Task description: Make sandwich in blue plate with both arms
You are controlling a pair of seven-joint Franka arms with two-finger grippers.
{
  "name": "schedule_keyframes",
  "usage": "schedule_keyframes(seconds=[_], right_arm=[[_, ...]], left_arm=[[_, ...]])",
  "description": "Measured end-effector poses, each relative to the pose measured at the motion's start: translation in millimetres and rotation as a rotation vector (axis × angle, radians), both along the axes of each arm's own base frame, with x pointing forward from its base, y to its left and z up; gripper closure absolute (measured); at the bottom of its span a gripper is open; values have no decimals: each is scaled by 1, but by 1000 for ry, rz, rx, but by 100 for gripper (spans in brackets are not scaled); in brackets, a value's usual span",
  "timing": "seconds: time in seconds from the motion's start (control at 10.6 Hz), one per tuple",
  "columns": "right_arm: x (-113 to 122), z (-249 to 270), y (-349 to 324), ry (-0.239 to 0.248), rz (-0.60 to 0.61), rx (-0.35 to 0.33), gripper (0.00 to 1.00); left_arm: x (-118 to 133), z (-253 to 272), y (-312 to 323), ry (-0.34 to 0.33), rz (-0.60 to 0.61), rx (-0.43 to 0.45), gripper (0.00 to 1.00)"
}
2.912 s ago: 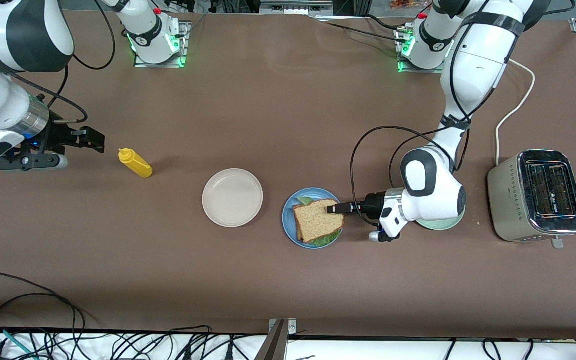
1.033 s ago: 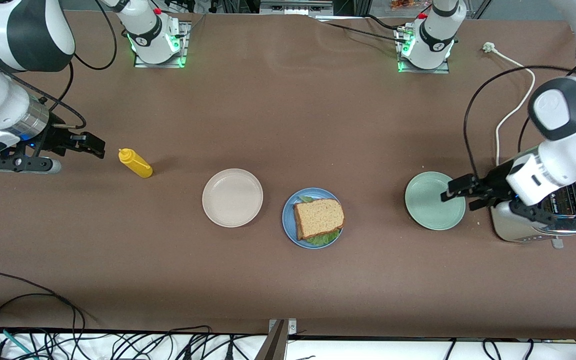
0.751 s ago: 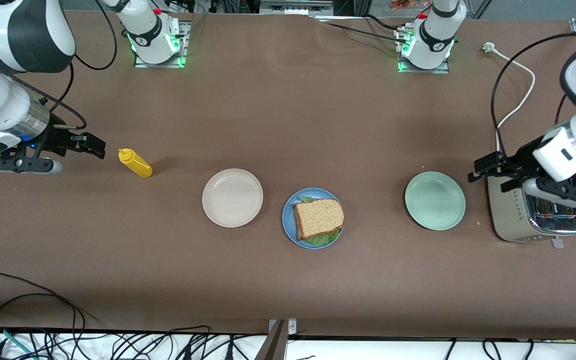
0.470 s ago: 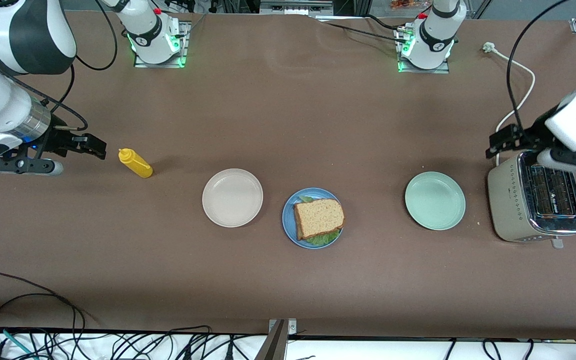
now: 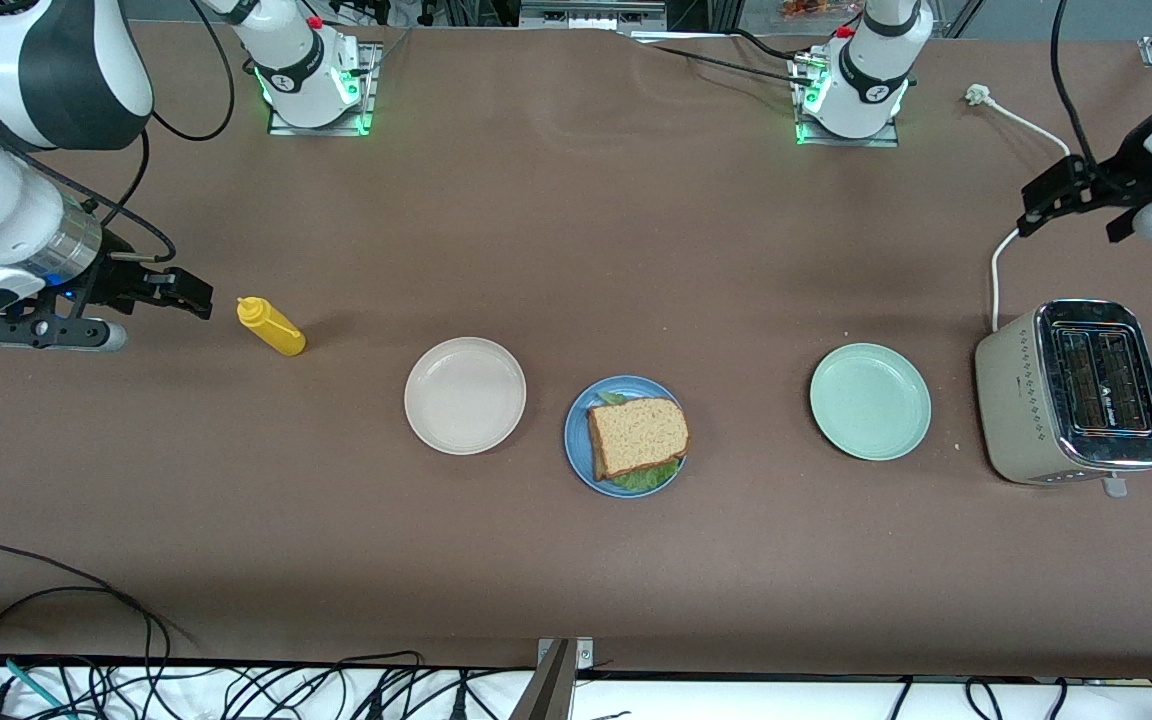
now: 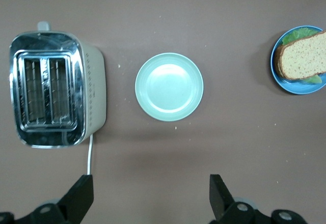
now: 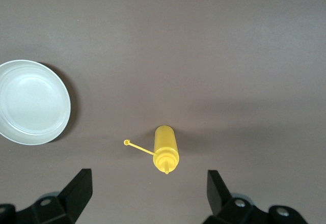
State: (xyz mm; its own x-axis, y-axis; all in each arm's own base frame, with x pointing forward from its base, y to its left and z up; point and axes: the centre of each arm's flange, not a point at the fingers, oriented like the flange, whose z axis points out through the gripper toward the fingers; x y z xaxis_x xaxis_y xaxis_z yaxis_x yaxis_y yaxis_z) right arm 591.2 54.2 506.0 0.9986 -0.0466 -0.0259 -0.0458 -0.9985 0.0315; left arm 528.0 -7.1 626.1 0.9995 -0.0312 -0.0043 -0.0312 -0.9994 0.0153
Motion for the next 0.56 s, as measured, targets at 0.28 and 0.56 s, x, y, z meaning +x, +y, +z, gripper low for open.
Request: schedule_keyframes(seconds=[0.28, 0.56], right_arm=[[0, 0, 0, -1, 0, 0, 0], [0, 1, 0, -3, -4, 4, 0]], left_arm=[[-11, 30, 5, 21, 102, 48, 0], [-14, 38, 8, 24, 183, 49, 0]])
